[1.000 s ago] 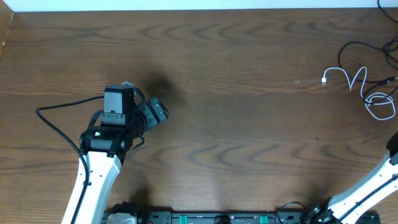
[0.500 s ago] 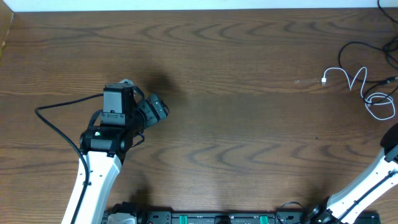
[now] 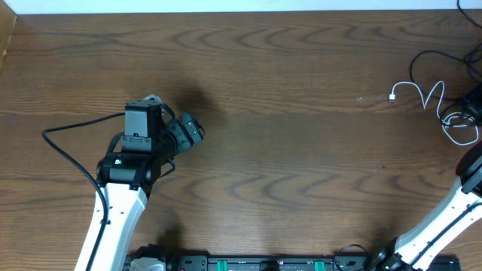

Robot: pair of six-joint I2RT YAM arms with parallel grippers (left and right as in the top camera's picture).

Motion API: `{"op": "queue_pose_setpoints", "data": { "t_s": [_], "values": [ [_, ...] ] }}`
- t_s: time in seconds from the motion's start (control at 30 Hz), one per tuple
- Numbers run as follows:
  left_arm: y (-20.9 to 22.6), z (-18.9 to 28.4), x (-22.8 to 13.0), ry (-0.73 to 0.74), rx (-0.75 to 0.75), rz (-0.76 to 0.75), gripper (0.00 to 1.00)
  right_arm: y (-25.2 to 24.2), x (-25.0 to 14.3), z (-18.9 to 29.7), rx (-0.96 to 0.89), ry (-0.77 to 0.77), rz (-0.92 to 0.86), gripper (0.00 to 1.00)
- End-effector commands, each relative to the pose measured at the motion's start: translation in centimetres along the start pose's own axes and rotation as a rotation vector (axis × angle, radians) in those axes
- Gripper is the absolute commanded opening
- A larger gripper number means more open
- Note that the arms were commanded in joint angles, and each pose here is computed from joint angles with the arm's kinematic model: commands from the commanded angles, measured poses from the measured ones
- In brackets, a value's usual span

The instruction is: Untangle cables

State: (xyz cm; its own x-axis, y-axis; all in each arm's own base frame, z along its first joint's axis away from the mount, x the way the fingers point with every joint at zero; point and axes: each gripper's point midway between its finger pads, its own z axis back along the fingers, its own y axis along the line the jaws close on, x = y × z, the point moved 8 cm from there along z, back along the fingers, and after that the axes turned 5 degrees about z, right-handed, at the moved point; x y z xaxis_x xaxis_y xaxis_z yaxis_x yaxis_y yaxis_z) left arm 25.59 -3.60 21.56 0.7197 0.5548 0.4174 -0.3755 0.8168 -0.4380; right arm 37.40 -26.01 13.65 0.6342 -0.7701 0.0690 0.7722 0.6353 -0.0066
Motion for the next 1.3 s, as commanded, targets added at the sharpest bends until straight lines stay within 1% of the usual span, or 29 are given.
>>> {"op": "queue_pose_setpoints", "data": {
  "t_s": [0.0,0.1,0.2,0.27,0.3,0.37,0.4,0.43,0.5,0.53,0.6,0.63,0.67,0.7,0.73,0.8,0.87,0.97,1.03,1.1,1.17,1.27],
  "values": [
    [-0.3,0.6,0.7,-0.028,-0.009,0.011,0.98,0.6,2.0,3.3,0.095,-0.11,0.015,0.01],
    [-0.3,0.6,0.7,-0.027,-0.009,0.011,0.98,0.8,3.8,8.2,0.16,-0.26,0.019,0.01],
    [-0.3,0.6,0.6,-0.026,-0.008,0.011,0.98,1.0,6.0,15.6,0.215,-0.526,0.06,0.01],
    [-0.1,0.5,0.5,-0.025,0.004,0.011,0.98,1.5,7.6,22.3,0.257,-0.81,0.12,0.01],
    [0.0,0.4,0.6,-0.03,0.017,0.012,0.98,1.6,8.0,24.3,0.267,-0.903,0.139,0.01],
    [0.2,0.4,0.5,-0.033,0.03,0.013,0.98,2.1,9.0,26.9,0.259,-1.062,0.199,0.01],
    [0.2,0.3,0.5,-0.029,0.032,0.013,0.98,2.3,9.8,26.9,0.211,-1.118,0.222,0.02],
    [0.2,0.2,0.5,-0.028,0.034,0.013,0.98,2.1,10.3,26.1,0.172,-1.114,0.205,0.02],
    [0.3,0.1,0.4,-0.019,0.039,0.014,0.98,1.5,11.3,22.5,0.071,-1.044,0.157,0.01],
    [0.3,0.0,0.4,-0.014,0.044,0.014,0.98,1.2,11.8,19.6,0.019,-0.981,0.14,0.02],
    [0.3,-0.1,0.4,-0.011,0.046,0.015,0.98,0.9,12.4,14.9,-0.029,-0.875,0.135,0.15],
    [0.4,-0.1,0.4,-0.01,0.047,0.015,0.98,0.7,12.4,12.4,-0.042,-0.811,0.14,0.27],
    [0.4,-0.1,0.3,-0.008,0.048,0.015,0.98,0.6,12.1,10.0,-0.052,-0.738,0.148,0.5],
    [0.4,-0.1,0.3,-0.005,0.048,0.016,0.98,0.5,11.8,8.0,-0.064,-0.679,0.155,0.87],
    [0.4,-0.1,0.3,-0.003,0.047,0.016,0.98,0.4,11.5,6.9,-0.07,-0.64,0.16,0.99],
    [0.4,-0.1,0.2,0.003,0.046,0.016,0.98,0.1,11.1,5.9,-0.08,-0.588,0.163,0.99],
    [0.5,-0.1,0.0,0.012,0.051,0.017,0.98,-0.3,10.7,6.9,-0.072,-0.585,0.129,0.99],
    [0.5,-0.1,0.0,0.014,0.052,0.017,0.98,-0.5,9.5,10.4,-0.028,-0.608,0.08,0.99],
    [0.5,-0.1,0.0,0.012,0.052,0.017,0.98,-0.8,7.3,16.5,0.013,-0.684,0.062,0.99],
    [0.5,-0.1,0.1,0.011,0.053,0.017,0.98,-1.3,5.9,19.8,0.032,-0.734,0.034,0.99],
    [0.5,-0.1,0.1,0.008,0.053,0.017,0.98,-2.1,2.7,25.7,0.084,-0.83,-0.014,0.99],
    [0.6,-0.1,-0.1,0.018,0.061,0.018,0.98,-2.3,-0.3,30.4,0.189,-0.917,0.007,0.99]
  ]
}}
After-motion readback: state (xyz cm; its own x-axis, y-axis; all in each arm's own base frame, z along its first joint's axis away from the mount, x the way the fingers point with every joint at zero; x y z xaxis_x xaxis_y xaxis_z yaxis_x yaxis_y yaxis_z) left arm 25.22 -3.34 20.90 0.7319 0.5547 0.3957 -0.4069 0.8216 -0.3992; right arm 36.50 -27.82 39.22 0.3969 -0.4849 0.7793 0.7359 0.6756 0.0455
